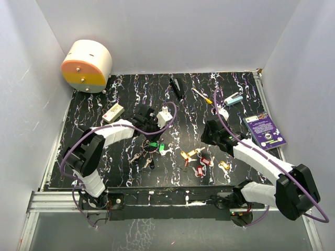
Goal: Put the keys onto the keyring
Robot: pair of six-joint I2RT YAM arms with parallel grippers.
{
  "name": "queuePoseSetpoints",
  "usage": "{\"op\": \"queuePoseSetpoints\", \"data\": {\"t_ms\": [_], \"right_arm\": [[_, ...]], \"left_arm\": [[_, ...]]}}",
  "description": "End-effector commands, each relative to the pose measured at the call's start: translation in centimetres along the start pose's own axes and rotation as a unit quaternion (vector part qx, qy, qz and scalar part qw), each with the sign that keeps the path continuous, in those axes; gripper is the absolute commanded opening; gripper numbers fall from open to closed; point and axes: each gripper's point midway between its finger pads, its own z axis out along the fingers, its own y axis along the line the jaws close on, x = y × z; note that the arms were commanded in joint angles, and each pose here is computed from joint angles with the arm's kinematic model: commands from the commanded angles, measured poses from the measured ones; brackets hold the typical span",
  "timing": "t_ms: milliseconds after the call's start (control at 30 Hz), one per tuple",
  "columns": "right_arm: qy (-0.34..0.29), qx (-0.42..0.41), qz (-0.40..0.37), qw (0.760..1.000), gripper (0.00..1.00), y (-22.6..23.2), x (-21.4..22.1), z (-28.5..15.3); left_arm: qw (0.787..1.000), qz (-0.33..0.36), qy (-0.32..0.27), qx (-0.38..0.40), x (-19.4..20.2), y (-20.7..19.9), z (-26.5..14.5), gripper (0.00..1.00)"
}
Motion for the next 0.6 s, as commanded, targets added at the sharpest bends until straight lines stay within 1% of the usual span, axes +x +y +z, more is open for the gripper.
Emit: {"op": "queuePoseSetpoints", "data": {"t_ms": [0,567], "right_arm": [[-0.029,-0.018,0.009,0.999,0.26,0.9,-1.5,0.0],[-0.030,-0.014,0.010,0.999,0.26,0.5,-1.2,0.0]], "left_arm": [[1.000,0.003,-0.011,0.015,-0.4,-0.7,-0.3,0.34],[1.000,0.012,0.001,-0.009,1.1,0.2,0.8,0.31]]}}
